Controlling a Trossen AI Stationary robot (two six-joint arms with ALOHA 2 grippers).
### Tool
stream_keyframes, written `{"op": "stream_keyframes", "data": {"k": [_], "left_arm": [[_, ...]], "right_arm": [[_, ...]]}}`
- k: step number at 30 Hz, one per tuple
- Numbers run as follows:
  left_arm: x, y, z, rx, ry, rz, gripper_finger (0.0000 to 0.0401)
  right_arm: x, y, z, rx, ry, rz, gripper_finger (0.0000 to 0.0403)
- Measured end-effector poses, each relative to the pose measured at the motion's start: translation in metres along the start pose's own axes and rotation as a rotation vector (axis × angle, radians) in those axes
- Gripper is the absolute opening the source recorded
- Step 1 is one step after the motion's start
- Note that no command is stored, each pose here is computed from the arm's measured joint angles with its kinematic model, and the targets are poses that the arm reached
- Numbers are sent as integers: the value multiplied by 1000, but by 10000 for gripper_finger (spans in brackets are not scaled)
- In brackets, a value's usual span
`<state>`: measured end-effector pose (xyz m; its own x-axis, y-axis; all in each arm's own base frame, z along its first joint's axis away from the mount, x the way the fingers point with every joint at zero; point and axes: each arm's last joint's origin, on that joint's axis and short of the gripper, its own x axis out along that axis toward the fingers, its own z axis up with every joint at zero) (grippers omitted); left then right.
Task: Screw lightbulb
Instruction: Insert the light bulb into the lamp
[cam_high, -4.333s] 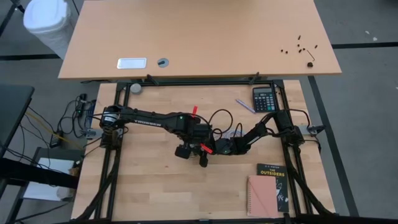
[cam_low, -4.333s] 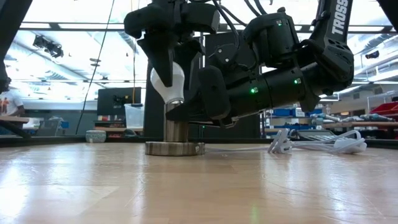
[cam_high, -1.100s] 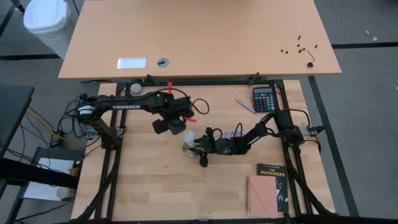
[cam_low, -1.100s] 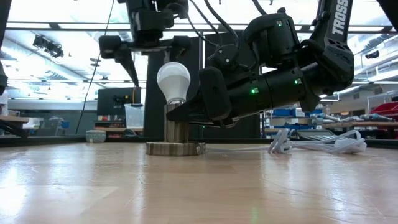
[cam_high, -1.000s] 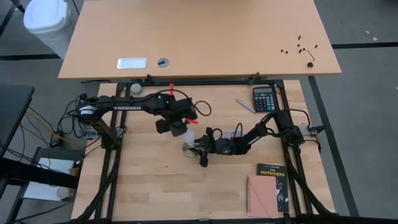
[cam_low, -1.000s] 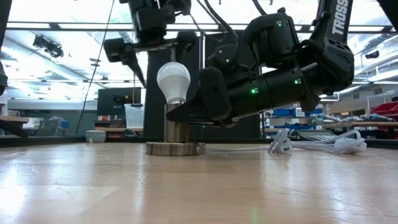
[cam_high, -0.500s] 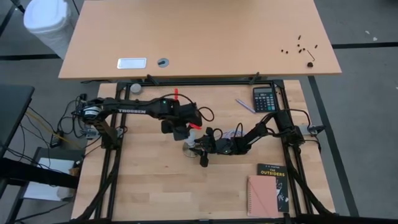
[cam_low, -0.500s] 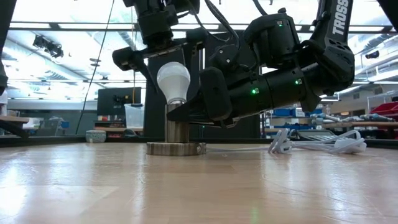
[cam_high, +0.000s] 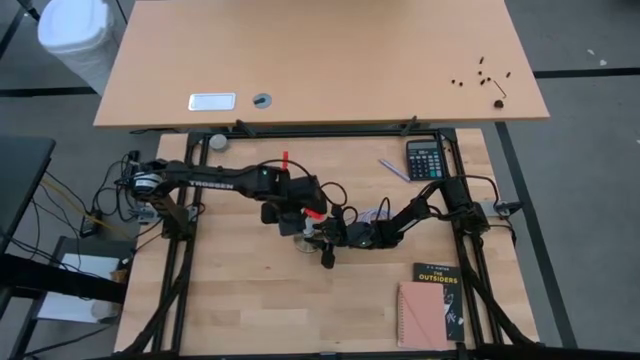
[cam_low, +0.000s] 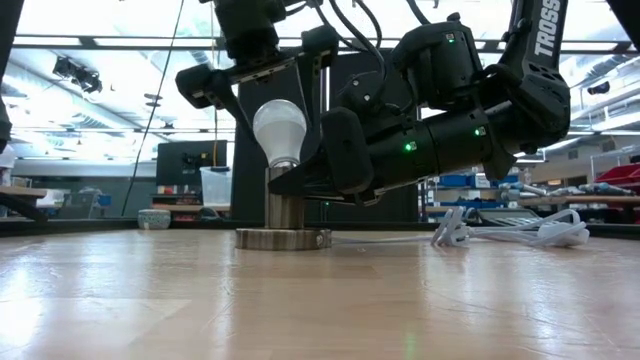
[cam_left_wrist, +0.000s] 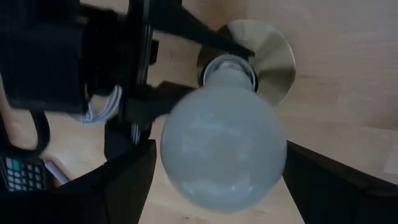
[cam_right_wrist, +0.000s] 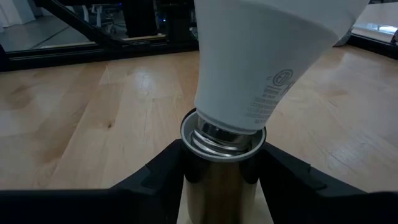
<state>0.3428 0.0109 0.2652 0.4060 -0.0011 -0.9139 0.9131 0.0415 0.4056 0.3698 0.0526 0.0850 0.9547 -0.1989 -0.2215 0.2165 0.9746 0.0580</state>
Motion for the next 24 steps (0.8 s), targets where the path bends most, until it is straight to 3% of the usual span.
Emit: {"op": "stream_keyframes", "data": {"k": [14,24], "left_arm": [[10,2,5,13,-10,-12,315],[18,2,6,-41,-57,-37,313]], "right_arm": [[0,0,0,1,-2,1,186],[0,0,0,1,-3,1,186]]}}
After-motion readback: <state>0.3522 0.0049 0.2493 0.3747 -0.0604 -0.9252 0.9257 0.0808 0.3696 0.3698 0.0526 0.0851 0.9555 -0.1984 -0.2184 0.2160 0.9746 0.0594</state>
